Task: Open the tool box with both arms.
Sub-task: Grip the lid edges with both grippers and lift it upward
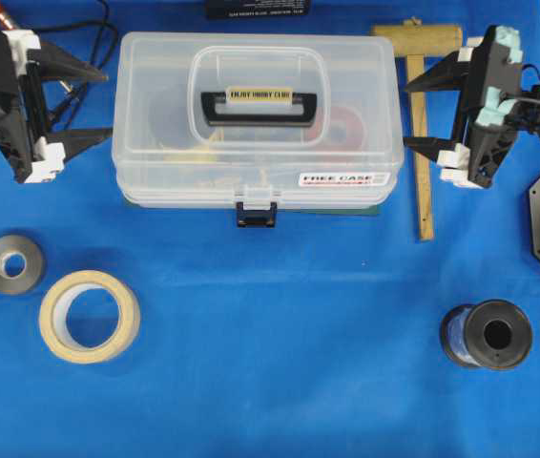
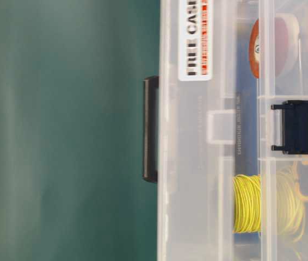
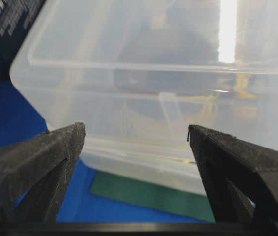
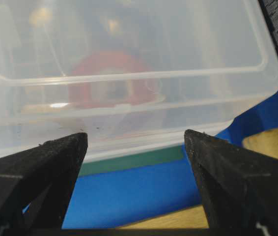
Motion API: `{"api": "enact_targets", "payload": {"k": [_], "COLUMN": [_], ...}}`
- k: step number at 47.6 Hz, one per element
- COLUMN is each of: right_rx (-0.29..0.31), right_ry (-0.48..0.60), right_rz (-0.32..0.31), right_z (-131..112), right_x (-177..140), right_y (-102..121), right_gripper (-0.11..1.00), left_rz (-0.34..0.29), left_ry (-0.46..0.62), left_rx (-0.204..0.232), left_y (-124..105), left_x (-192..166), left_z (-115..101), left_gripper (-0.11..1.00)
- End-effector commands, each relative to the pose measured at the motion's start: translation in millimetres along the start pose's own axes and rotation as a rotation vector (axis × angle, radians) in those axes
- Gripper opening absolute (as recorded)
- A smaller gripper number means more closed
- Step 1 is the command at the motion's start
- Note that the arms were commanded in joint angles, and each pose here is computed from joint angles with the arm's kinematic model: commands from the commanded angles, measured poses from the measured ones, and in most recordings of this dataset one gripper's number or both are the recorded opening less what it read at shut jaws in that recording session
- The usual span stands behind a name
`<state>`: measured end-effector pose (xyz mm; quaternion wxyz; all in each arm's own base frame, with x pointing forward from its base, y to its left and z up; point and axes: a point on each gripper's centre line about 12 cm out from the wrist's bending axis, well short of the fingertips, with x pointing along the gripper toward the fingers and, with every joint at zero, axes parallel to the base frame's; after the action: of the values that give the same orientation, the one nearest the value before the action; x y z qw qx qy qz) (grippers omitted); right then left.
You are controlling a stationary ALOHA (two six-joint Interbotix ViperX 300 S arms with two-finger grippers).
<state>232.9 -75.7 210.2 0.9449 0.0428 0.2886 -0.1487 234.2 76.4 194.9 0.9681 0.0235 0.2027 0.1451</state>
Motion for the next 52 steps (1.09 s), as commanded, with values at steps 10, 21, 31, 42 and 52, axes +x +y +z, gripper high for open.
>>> {"api": "enact_targets", "payload": {"k": [10,21,31,42,52], "right_rx": [-0.002,-0.001,0.012,0.03,0.044], "right_ry": [-0.13,-0.144,-0.184,-0.215,-0.247], "right_rz": [0.01,0.003,-0.029,-0.078,-0.112], "right_z": [35,39,48,51,56], "right_x": [-18,-19,-21,-23,-25], "right_y": [3,1,-8,-22,-32], "right_gripper": [0.82,0.82,0.82,0.82,0.82], "left_rz": [0.003,0.035,0.09,0.12,0.13], "left_ry": [-0.088,-0.096,-0.115,-0.133,-0.164], "left_rx": [-0.001,-0.004,-0.021,-0.03,-0.029], "left_y": [1,10,26,34,38], "left_x": [-2,-1,-1,-1,-1], "left_z": [28,33,40,46,59], "left_gripper": [0.9,0.9,0.9,0.9,0.9]}}
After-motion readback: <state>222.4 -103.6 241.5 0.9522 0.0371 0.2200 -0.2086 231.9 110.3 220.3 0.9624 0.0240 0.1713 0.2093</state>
